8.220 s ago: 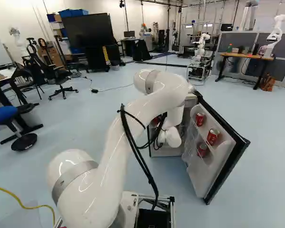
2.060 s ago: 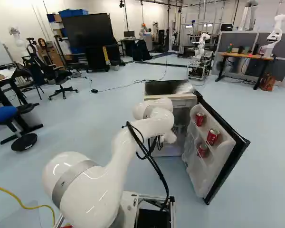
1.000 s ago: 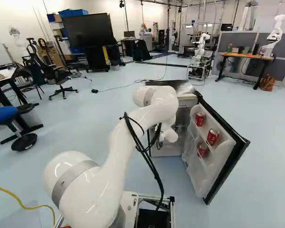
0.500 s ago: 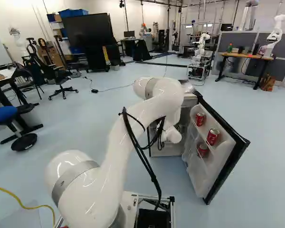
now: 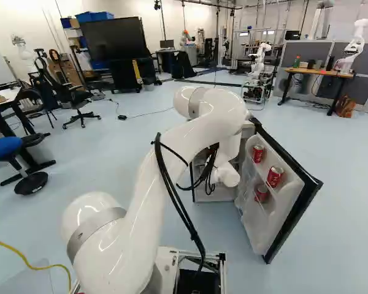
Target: Grab a drink from the fridge
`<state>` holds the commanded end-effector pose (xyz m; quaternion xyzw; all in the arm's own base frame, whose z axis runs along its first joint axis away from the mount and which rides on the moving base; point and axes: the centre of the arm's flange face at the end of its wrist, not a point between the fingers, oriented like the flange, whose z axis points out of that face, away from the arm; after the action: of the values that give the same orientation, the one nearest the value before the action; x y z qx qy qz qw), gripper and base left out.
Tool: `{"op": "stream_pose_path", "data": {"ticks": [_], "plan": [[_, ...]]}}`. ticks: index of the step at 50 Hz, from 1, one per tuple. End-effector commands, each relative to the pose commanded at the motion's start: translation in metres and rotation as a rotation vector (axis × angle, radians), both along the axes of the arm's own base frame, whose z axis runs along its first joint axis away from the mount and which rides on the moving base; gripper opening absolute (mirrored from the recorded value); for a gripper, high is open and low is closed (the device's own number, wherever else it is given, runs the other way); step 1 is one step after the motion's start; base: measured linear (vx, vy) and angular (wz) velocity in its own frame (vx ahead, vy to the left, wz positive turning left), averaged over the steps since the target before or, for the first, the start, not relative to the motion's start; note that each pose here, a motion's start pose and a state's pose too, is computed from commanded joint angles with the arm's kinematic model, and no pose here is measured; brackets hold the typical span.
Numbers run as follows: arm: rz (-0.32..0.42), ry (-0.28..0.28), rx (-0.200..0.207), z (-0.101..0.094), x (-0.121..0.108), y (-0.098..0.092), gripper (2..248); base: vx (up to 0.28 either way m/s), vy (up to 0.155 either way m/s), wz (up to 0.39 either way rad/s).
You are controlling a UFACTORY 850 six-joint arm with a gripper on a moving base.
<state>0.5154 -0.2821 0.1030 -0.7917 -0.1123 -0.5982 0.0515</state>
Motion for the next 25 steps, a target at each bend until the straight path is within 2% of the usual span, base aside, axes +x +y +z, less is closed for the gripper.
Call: {"op": "stream_pose_path", "data": {"ticks": [16, 25], "plan": [[-0.046, 0.007, 0.005, 0.026, -0.029, -0.011, 97, 0.0, 0.0, 0.0], [-0.052, 0.001, 0.001, 0.039, -0.034, -0.012, 97, 0.0, 0.0, 0.0]]}}
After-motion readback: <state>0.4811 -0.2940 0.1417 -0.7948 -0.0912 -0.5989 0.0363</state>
